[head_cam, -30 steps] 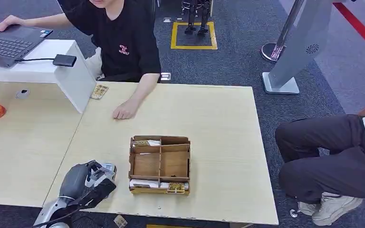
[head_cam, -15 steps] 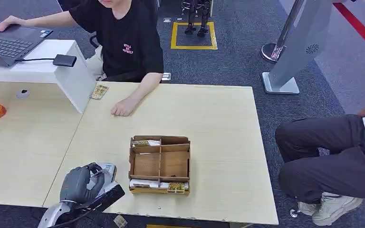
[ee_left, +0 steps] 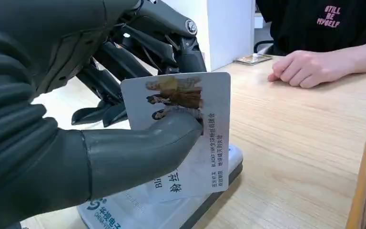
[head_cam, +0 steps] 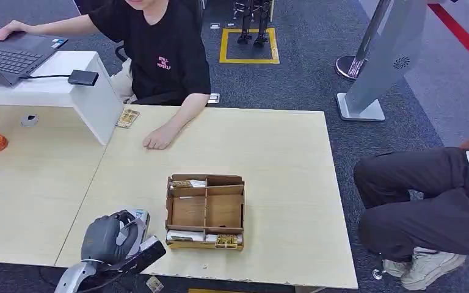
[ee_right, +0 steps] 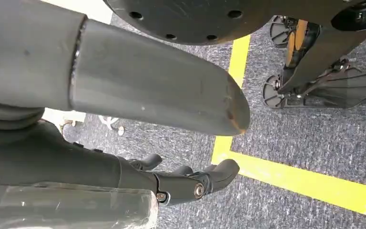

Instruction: Pass the card to the sensor for recognition and then transmit it.

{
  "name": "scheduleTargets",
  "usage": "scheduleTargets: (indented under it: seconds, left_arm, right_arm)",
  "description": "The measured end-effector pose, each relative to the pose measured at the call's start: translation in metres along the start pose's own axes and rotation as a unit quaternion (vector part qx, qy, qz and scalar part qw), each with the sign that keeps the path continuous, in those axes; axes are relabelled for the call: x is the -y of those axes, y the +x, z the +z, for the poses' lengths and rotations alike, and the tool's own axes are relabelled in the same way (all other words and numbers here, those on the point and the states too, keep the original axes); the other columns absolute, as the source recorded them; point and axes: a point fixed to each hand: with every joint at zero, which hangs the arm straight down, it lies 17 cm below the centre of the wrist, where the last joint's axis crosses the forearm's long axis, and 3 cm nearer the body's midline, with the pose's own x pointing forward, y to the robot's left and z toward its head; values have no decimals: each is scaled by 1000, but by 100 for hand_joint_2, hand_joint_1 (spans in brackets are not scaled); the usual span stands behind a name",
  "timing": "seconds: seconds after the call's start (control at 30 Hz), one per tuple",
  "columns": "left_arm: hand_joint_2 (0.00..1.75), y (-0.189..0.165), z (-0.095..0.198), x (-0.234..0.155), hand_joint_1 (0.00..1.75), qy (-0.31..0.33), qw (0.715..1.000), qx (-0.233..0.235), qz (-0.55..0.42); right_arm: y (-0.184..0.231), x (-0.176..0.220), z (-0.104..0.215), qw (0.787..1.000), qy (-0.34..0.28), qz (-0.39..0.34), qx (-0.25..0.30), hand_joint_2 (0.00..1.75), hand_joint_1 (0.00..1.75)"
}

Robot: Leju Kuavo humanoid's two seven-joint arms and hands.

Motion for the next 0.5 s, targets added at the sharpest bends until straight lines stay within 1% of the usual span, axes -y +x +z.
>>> scheduleTargets:
  seconds: [0.5]
  left_arm:
    - [175,-1,0,4,175,-4,1000,-4,-3]
  right_arm:
    - [0,0,0,1000,1,4,1,0,0]
